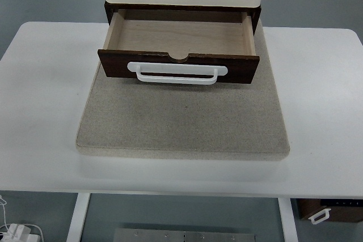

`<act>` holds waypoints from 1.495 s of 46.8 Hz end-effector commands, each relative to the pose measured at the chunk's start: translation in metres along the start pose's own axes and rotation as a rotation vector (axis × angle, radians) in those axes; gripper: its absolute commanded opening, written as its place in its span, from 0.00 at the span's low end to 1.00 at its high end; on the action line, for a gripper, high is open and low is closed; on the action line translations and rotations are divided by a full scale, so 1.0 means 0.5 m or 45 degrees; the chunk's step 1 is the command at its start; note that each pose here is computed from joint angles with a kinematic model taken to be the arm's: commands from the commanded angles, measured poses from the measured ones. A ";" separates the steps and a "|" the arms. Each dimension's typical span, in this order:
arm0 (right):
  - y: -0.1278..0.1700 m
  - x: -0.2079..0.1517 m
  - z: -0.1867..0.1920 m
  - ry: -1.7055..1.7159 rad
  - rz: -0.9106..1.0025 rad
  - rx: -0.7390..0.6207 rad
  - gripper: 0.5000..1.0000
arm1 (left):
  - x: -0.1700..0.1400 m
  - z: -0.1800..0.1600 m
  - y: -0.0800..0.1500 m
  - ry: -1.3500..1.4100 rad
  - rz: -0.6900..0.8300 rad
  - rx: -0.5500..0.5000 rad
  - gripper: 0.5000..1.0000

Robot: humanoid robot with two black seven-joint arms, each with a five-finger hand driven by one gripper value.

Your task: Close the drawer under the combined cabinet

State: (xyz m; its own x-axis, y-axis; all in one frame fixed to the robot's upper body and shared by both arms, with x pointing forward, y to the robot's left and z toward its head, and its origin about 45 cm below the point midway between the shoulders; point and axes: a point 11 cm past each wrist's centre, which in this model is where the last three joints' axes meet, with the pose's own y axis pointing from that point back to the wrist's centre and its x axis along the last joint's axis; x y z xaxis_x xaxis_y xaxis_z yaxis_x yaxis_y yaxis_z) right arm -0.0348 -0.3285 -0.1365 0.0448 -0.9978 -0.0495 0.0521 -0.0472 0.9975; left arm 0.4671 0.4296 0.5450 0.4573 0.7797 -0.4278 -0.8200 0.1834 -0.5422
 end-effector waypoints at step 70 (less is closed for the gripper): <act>0.000 0.000 0.001 0.000 0.000 -0.001 0.90 | -0.536 -0.479 0.235 -0.794 -1.439 0.939 1.00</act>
State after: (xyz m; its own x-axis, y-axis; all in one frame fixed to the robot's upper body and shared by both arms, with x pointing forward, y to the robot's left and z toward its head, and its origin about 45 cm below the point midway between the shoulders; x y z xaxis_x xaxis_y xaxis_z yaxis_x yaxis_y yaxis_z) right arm -0.0348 -0.3285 -0.1365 0.0447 -0.9978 -0.0496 0.0521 -0.0472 0.9975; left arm 0.3361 0.1083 0.4365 0.8892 0.1545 0.4306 -0.2426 0.9573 0.1575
